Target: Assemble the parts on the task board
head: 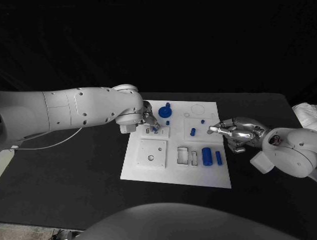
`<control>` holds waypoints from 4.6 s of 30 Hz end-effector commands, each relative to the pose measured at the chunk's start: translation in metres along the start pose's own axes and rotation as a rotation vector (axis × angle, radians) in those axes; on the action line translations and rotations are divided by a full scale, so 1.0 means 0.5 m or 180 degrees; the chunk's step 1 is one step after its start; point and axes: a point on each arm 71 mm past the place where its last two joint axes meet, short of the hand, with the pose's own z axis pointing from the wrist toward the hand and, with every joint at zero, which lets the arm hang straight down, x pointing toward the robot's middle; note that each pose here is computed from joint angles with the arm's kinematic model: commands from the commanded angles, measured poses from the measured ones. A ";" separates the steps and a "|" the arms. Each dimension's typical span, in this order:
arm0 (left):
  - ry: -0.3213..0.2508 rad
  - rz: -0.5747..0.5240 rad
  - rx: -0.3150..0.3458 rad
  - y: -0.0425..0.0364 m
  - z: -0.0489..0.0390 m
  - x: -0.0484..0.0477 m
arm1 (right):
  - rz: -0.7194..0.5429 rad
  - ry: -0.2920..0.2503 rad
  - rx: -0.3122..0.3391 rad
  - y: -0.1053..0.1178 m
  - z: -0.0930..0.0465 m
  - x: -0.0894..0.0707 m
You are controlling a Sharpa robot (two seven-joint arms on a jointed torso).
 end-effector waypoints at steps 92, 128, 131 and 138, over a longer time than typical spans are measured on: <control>0.0143 0.0025 -0.0395 0.016 0.008 0.014 | -0.0010 0.0070 0.0026 -0.005 0.002 0.006; 0.0148 0.0019 -0.0467 0.022 0.014 0.018 | 0.0017 0.0086 0.0046 -0.015 0.001 0.009; 0.0147 0.0020 -0.0484 0.024 0.014 0.019 | 0.0020 0.0084 0.0046 -0.016 0.000 0.008; 0.0130 0.0016 -0.0510 0.030 0.014 0.018 | 0.0026 0.0079 0.0049 -0.019 -0.002 0.007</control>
